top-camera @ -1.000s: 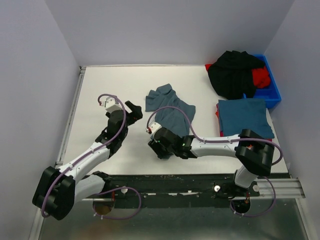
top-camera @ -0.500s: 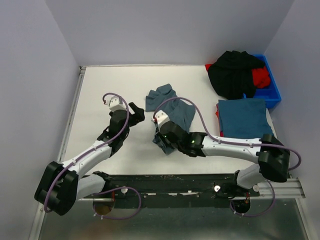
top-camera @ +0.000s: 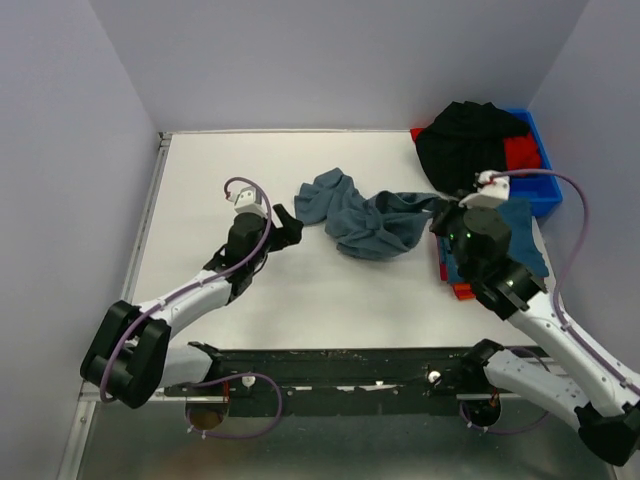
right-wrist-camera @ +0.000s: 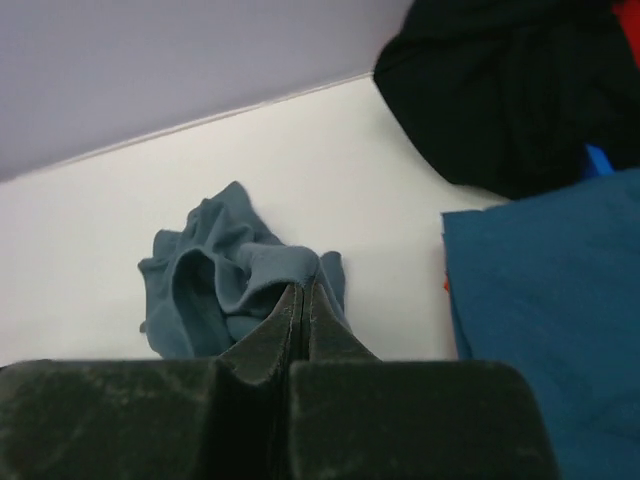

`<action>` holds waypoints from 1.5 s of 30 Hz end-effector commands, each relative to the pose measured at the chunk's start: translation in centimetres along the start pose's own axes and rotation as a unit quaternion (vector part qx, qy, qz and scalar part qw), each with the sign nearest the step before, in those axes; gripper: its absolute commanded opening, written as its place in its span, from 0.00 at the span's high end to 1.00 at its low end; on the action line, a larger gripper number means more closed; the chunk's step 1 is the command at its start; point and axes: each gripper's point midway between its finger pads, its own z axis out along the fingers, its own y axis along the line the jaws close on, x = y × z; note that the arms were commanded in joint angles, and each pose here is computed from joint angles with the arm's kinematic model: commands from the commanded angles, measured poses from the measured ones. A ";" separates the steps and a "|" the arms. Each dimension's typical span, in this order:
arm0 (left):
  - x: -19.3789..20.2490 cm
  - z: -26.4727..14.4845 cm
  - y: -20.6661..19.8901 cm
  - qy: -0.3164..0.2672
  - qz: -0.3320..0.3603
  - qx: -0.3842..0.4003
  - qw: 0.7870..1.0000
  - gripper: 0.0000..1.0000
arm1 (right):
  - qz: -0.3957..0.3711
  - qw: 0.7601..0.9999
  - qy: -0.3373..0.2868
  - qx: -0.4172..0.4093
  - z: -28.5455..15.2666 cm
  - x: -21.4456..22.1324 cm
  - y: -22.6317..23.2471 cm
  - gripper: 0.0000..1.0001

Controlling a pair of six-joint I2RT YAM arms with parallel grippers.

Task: Fold and stack the t-shirts
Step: Flatten out the tshirt

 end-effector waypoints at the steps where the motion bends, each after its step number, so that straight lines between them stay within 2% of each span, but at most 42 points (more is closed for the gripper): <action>1: 0.2 1.0 -2.3 0.022 0.014 0.047 0.999 0.09 | 0.052 0.994 0.006 0.097 -1.4 3.9 -6.3 0.99; 9: 3.4 3.5 -3.3 0.096 0.036 0.067 0.993 0.12 | 0.051 0.993 0.054 0.094 -1.2 8.5 -7.0 0.99; 13: 4.6 5.1 -2.1 0.123 0.028 0.026 0.992 0.16 | 0.049 0.993 0.061 0.089 -0.7 9.7 -6.8 0.99; 17: 5.6 6.1 -0.6 0.149 -0.001 -0.032 0.988 0.23 | 0.047 0.994 0.057 0.080 -0.7 9.5 -6.6 0.99; 20: 6.5 6.7 0.5 0.159 -0.010 -0.063 0.985 0.23 | 0.052 0.995 0.051 0.073 -0.8 9.3 -6.4 0.99; 25: 8.4 8.1 0.5 0.196 -0.016 -0.064 0.978 0.26 | 0.059 0.995 0.041 0.072 -1.1 9.0 -6.7 0.99; 33: 10.0 10.0 0.9 0.222 -0.015 -0.079 0.972 0.32 | 0.069 0.995 0.029 0.069 -1.6 9.0 -7.0 0.99; 35: 10.5 10.6 1.2 0.231 -0.013 -0.089 0.969 0.42 | 0.070 0.995 0.029 0.070 -1.6 9.1 -7.0 0.99; 40: 11.2 11.6 2.4 0.232 -0.009 -0.117 0.966 0.76 | 0.074 0.995 0.023 0.065 -1.7 8.9 -6.9 0.99; 42: 10.8 11.7 2.7 0.233 -0.001 -0.129 0.964 0.94 | 0.074 0.995 0.024 0.063 -1.7 9.0 -6.9 0.99; 43: 10.3 11.6 2.3 0.228 0.003 -0.125 0.965 1.00 | 0.074 0.995 0.024 0.062 -1.7 9.1 -6.9 0.99; 45: 9.1 11.5 1.8 0.212 0.005 -0.120 0.970 1.00 | 0.073 0.995 0.025 0.061 -1.7 9.2 -6.9 0.99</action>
